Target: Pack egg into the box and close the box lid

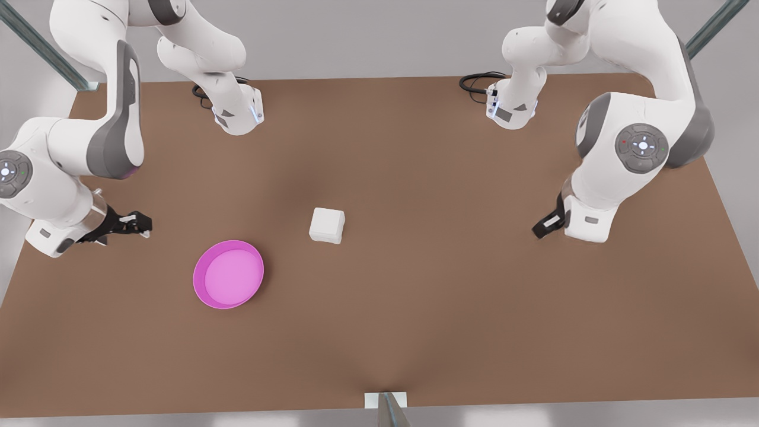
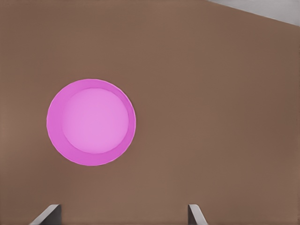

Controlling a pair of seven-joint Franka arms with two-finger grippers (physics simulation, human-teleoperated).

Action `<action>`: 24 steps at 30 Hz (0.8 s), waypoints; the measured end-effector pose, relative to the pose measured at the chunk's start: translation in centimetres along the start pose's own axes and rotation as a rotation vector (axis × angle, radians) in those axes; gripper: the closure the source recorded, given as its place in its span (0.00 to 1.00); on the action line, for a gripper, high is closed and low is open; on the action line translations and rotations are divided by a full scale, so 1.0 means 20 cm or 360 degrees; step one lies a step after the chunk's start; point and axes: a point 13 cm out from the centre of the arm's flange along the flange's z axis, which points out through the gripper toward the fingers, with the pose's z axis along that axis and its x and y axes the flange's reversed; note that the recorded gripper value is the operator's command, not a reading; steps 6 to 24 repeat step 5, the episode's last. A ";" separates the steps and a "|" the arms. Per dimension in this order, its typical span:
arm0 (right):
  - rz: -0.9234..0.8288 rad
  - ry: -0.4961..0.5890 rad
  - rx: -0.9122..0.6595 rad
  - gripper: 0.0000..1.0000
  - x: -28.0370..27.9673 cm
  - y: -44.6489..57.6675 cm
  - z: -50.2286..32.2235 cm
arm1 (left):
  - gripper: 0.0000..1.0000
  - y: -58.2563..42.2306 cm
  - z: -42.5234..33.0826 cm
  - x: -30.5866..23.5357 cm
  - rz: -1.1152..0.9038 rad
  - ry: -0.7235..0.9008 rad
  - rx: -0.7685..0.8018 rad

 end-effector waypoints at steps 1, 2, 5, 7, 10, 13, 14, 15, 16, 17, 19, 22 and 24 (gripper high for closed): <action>-0.0001 -0.0001 0.0000 0.00 0.00 0.00 0.00 | 0.00 0.02 -0.02 0.03 0.0061 0.0025 -0.0007; -0.0002 0.0004 -0.0001 0.00 -0.01 0.00 0.01 | 0.00 0.05 -0.02 0.04 0.0112 0.0053 -0.0017; -0.0002 0.0011 -0.0003 0.00 -0.02 0.00 0.03 | 0.00 0.08 -0.02 0.09 0.0283 0.0121 -0.0034; -0.0002 0.0011 -0.0003 0.00 -0.02 0.00 0.03 | 0.00 0.08 -0.02 0.09 0.0283 0.0121 -0.0034; -0.0002 0.0011 -0.0003 0.00 -0.02 0.00 0.03 | 0.00 0.08 -0.02 0.09 0.0283 0.0121 -0.0034; -0.0002 0.0011 -0.0003 0.00 -0.02 0.00 0.03 | 0.00 0.08 -0.02 0.09 0.0283 0.0121 -0.0034; -0.0002 0.0011 -0.0003 0.00 -0.02 0.00 0.03 | 0.00 0.08 -0.02 0.09 0.0283 0.0121 -0.0034; -0.0002 0.0011 -0.0003 0.00 -0.02 0.00 0.03 | 0.00 0.08 -0.02 0.09 0.0283 0.0121 -0.0034; -0.0002 0.0011 -0.0003 0.00 -0.02 0.00 0.03 | 0.00 0.08 -0.02 0.09 0.0283 0.0121 -0.0034; -0.0002 0.0011 -0.0003 0.00 -0.02 0.00 0.03 | 0.00 0.08 -0.02 0.09 0.0283 0.0121 -0.0034; -0.0002 0.0011 -0.0003 0.00 -0.02 0.00 0.03 | 0.00 0.08 -0.02 0.09 0.0283 0.0121 -0.0034; -0.0002 0.0011 -0.0003 0.00 -0.02 0.00 0.03 | 0.00 0.08 -0.02 0.09 0.0283 0.0121 -0.0034; -0.0002 0.0011 -0.0003 0.00 -0.02 0.00 0.03 | 0.00 0.08 -0.02 0.09 0.0283 0.0121 -0.0034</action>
